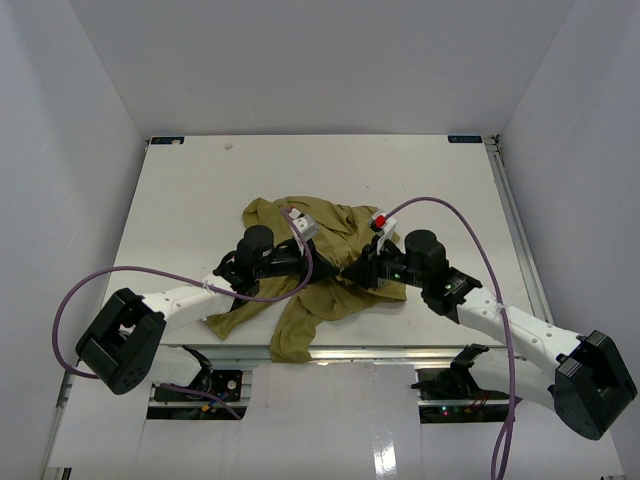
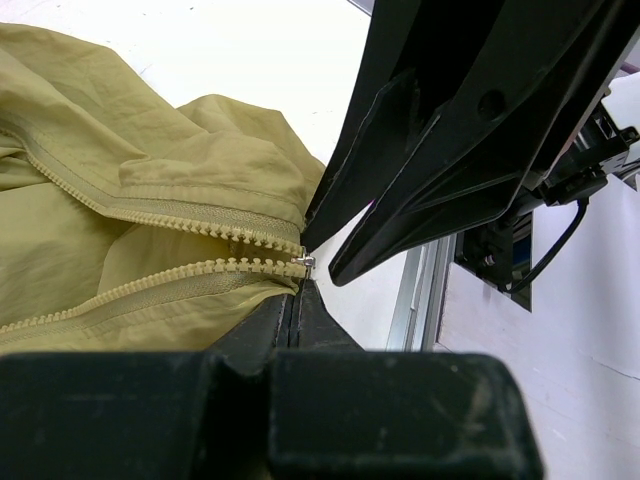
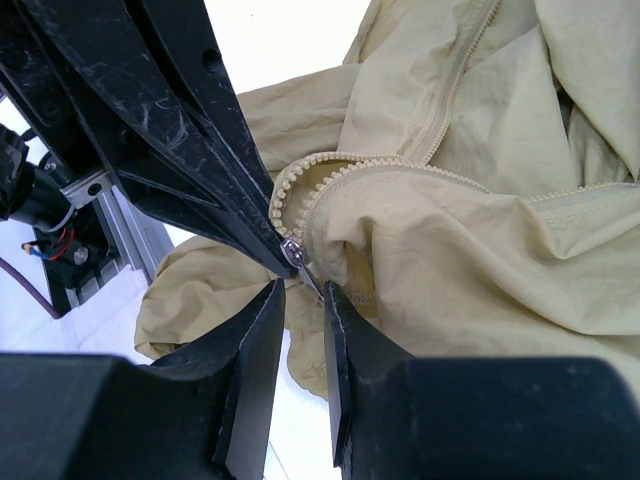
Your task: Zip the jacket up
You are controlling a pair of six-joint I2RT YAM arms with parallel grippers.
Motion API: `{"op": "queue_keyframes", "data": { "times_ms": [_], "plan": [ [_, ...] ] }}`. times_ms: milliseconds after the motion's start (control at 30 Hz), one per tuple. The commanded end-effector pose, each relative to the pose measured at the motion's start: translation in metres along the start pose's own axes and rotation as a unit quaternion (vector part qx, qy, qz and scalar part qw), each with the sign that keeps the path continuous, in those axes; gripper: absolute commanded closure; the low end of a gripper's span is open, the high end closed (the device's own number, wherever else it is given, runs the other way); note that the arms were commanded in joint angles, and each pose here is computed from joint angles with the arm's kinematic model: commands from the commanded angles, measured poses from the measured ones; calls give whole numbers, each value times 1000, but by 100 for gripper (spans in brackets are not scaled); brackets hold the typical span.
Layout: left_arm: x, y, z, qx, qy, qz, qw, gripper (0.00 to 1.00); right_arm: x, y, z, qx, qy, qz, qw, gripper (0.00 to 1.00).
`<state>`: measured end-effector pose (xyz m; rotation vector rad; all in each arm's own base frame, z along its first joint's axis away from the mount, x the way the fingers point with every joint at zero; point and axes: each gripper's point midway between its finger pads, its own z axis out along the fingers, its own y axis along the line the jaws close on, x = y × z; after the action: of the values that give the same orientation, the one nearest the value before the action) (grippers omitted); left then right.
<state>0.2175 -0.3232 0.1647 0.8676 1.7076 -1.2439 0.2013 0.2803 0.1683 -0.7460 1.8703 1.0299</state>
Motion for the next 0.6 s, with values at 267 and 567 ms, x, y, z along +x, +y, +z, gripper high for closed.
{"op": "queue_keyframes", "data": {
  "times_ms": [267, 567],
  "plan": [
    [-8, -9, 0, 18, -8, 7, 1000, 100, -9, 4, 7, -20, -20, -31, 999, 71],
    [-8, -9, -1, 18, -9, 7, 1000, 100, -4, 8, 8, -36, -22, -35, 998, 68]
  ]
}}
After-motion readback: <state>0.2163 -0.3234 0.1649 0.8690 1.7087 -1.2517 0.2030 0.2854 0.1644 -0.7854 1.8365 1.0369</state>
